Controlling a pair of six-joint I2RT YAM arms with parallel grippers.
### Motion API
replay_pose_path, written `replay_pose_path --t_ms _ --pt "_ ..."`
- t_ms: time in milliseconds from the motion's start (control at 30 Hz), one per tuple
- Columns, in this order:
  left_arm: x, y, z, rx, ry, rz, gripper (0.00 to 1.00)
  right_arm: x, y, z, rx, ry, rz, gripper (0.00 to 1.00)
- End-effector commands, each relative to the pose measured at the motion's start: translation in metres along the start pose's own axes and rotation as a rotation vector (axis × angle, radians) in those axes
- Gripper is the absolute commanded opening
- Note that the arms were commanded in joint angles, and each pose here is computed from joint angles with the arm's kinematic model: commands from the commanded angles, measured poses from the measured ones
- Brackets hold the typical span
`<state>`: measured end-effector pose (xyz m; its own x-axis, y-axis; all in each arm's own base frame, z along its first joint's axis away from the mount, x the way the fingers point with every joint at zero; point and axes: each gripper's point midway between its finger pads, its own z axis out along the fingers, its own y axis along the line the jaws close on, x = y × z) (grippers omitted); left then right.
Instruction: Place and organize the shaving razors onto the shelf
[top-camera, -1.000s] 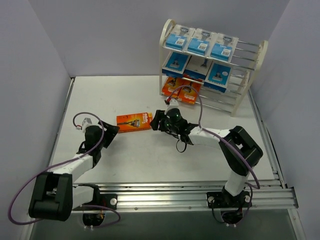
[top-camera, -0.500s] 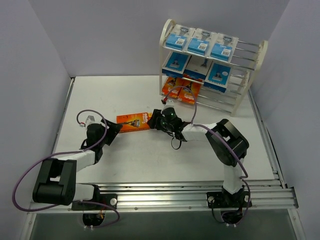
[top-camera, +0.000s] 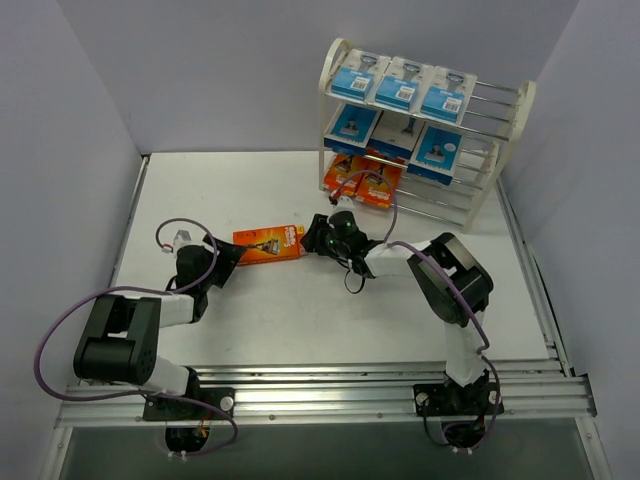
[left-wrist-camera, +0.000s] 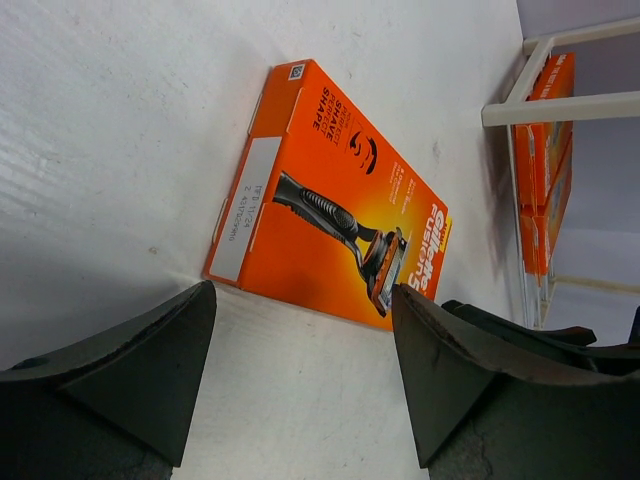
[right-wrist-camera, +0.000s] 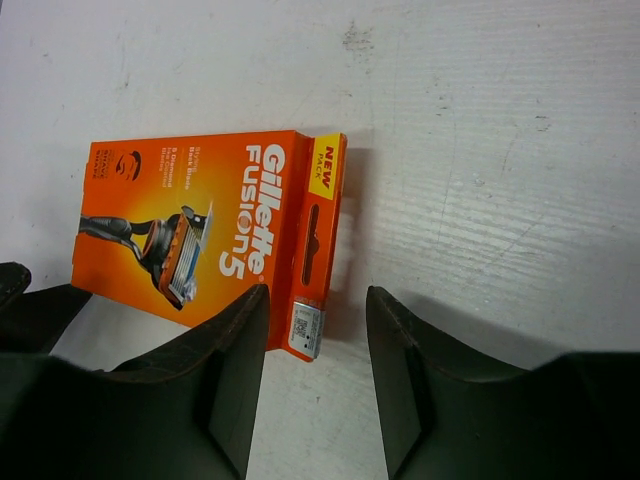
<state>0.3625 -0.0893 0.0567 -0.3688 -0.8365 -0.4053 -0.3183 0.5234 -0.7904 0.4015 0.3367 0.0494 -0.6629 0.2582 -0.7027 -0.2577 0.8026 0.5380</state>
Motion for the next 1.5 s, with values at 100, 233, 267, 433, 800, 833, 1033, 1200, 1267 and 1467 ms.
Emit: replay_pose_path --t_ms 100,233,267,433,800,833,1033,1200,1267,1467 --pt "-0.022 -0.032 0.016 0.110 -0.057 -0.032 0.79 -0.014 0.007 0.011 -0.024 -0.045 -0.029 0.37" --pt "-0.027 -0.035 0.024 0.118 -0.063 -0.041 0.79 -0.012 0.007 0.015 -0.026 -0.040 -0.035 0.36" --pt "-0.030 -0.040 0.026 0.126 -0.069 -0.044 0.79 -0.012 0.006 0.016 -0.025 -0.038 -0.035 0.36" --pt "-0.037 -0.048 0.038 0.140 -0.076 -0.050 0.79 -0.008 0.005 0.020 -0.031 -0.030 -0.029 0.33" --pt "-0.036 -0.057 0.063 0.178 -0.045 -0.070 0.76 -0.002 0.002 0.020 -0.032 -0.020 -0.029 0.29" --pt "-0.036 -0.060 0.065 0.188 -0.042 -0.077 0.75 -0.001 0.002 0.019 -0.032 -0.018 -0.030 0.29" --pt "-0.039 -0.071 0.076 0.237 -0.046 -0.075 0.72 0.004 0.002 0.011 -0.044 -0.002 -0.074 0.31" --pt "-0.041 -0.077 0.088 0.249 -0.042 -0.066 0.72 0.017 0.009 0.008 -0.076 0.027 -0.098 0.31" --pt "-0.042 -0.082 0.091 0.259 -0.043 -0.061 0.71 0.022 0.014 0.007 -0.096 0.032 -0.108 0.31" --pt "-0.040 -0.102 0.104 0.300 -0.037 -0.021 0.71 0.046 0.052 -0.008 -0.210 0.069 -0.187 0.34"
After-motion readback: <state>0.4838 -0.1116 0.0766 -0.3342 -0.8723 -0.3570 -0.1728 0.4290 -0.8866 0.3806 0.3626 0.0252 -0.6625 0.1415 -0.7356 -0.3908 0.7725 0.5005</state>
